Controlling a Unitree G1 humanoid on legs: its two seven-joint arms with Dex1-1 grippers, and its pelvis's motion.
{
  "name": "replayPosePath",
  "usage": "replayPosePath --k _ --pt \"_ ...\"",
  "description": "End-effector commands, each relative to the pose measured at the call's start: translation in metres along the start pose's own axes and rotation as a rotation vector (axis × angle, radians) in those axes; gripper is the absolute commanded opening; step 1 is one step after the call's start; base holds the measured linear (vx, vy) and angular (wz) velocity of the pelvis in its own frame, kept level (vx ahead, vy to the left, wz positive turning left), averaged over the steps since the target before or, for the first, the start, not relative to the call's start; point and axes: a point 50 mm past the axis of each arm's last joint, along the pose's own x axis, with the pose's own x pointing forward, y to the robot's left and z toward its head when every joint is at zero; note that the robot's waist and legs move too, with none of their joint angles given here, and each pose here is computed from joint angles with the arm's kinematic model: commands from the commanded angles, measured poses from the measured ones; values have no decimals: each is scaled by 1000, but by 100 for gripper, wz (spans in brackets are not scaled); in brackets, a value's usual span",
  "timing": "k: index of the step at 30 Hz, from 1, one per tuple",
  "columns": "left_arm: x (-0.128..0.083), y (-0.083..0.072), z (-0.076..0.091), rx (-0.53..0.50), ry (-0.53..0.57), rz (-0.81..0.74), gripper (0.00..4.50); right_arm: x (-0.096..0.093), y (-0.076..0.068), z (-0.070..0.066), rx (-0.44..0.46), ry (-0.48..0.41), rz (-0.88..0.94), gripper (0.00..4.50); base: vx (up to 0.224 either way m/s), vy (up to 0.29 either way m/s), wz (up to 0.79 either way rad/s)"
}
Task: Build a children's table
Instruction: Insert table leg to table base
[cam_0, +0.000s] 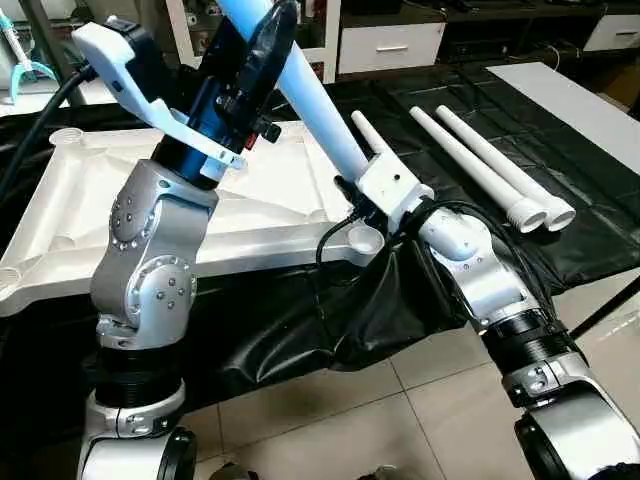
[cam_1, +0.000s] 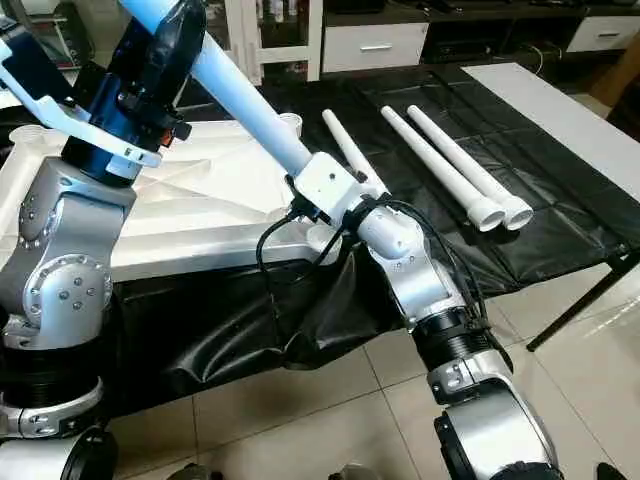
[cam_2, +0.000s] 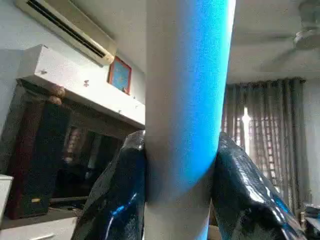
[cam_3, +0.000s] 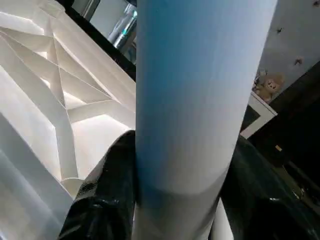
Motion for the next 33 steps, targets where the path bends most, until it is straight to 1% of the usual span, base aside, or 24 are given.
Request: replayPosePath --k 1,2,3,4,5,6,7,8,9,10,11,12,13,14,15,16,17,18,20,23,24,27,29,33 --pt "6 5 8 50 -28 44 219 1 -7 3 -8 -8 -8 186 0 0 0" --pt "2 3 5 35 8 -14 219 -1 -14 -1 31 7 -38 186 0 0 0" --pt "2 3 5 35 8 -14 222 -1 -14 -1 31 7 -38 186 0 0 0" --pt "1 1 4 30 25 -49 232 -3 -18 -4 49 13 -53 186 0 0 0" --pt "-4 1 1 38 59 -82 248 -7 -29 -10 90 32 -89 185 0 0 0" --pt "-8 2 -1 35 73 -89 260 -11 -35 -13 113 40 -110 185 0 0 0" --pt "-8 2 -1 35 73 -89 260 -11 -35 -13 113 40 -110 185 0 0 0" --pt "-17 7 -5 53 119 -90 270 -22 -52 -20 177 45 -166 184 0 0 0" --pt "-17 7 -5 53 119 -90 270 -22 -52 -20 177 45 -166 184 0 0 0" --pt "-23 10 -9 68 155 -95 286 -28 -60 -22 225 39 -201 184 0 0 0" --pt "-30 15 -15 110 219 -106 295 -34 -69 -24 284 26 -247 184 0 0 0" --pt "-33 17 -17 125 242 -111 302 -37 -72 -24 303 21 -261 184 0 0 0" --pt "-40 19 -29 153 352 -154 302 -41 -75 -24 347 -5 -273 184 0 0 0" --pt "-55 22 -52 236 559 -246 307 -46 -77 -22 411 -42 -271 184 0 0 0" --pt "-62 24 -60 269 640 -286 317 -48 -77 -22 433 -54 -265 184 0 0 0" --pt "-76 25 -74 322 766 -379 317 -51 -75 -21 465 -74 -236 184 0 0 0" --pt "-85 25 -84 349 854 -454 338 -53 -71 -20 477 -88 -201 184 0 0 0" --pt "-93 25 -94 370 931 -530 342 -55 -66 -18 484 -95 -160 184 0 0 0" --pt "-97 26 -105 374 999 -593 343 -58 -57 -15 495 -106 -101 184 0 0 0" --pt "-96 29 -116 353 1036 -616 343 -63 -44 -9 534 -130 -29 184 0 0 0" --pt "-99 34 -124 371 1084 -651 343 -67 -37 -7 553 -124 7 184 0 0 0" --pt "-97 40 -130 391 1094 -644 343 -72 -32 -7 564 -111 22 184 0 0 0" --pt "-89 46 -134 412 1072 -602 343 -78 -29 -7 574 -97 32 184 0 0 0" --pt "-78 53 -136 436 1032 -552 343 -86 -27 -8 580 -78 35 184 0 0 0"
